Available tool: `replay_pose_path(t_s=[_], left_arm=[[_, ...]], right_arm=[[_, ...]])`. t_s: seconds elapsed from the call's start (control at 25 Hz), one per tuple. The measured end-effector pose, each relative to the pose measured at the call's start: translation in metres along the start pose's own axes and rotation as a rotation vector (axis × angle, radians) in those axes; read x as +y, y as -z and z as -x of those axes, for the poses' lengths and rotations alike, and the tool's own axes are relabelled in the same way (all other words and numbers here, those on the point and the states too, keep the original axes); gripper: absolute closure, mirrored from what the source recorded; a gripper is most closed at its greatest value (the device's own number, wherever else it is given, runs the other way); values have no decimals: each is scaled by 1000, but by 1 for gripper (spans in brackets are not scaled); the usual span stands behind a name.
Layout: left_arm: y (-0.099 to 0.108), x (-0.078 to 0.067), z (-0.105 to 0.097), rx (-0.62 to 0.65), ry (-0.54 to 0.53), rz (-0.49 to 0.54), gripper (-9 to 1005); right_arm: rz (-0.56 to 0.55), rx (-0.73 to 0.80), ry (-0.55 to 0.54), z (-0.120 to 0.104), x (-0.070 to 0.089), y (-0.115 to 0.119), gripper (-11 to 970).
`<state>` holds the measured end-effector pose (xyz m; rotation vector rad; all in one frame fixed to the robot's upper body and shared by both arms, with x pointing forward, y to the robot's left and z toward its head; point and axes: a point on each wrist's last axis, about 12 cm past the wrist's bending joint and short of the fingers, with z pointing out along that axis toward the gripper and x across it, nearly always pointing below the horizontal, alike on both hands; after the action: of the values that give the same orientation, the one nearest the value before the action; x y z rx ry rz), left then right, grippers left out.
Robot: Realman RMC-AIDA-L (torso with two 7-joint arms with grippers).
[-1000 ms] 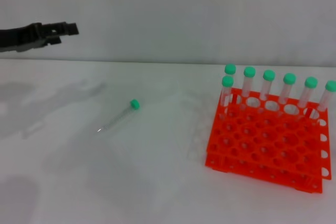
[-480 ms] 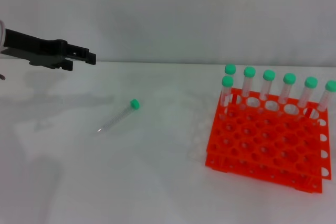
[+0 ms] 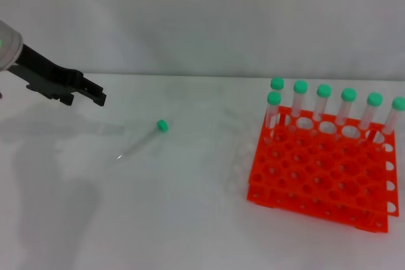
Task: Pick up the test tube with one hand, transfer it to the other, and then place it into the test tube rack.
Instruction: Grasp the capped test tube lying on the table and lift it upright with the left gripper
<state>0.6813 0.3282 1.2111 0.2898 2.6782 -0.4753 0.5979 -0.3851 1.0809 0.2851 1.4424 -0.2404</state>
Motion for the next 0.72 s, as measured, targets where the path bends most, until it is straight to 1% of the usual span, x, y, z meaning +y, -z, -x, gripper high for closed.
replay_pose_path(t_s=[0.12,0.32,0.48,0.52,0.72], left_arm=[[-5,-4,3,3,-24,26,152],[-15,-12,3,10,-45,27,220],[-27,-18,-3,30,-56,19,231],[-30,-20,-5,38,-59,19,234],[-41,-21,-11,55,-83,45,235]], right_arm=[[1,3,-2,-1,1,1,118],[-1,8,-4,-3,1,3,118],[2,13,-4,-3,2,3,118],[12,14,-6,-3,4,2,118],[34,16,-23,-3,10,1,118]])
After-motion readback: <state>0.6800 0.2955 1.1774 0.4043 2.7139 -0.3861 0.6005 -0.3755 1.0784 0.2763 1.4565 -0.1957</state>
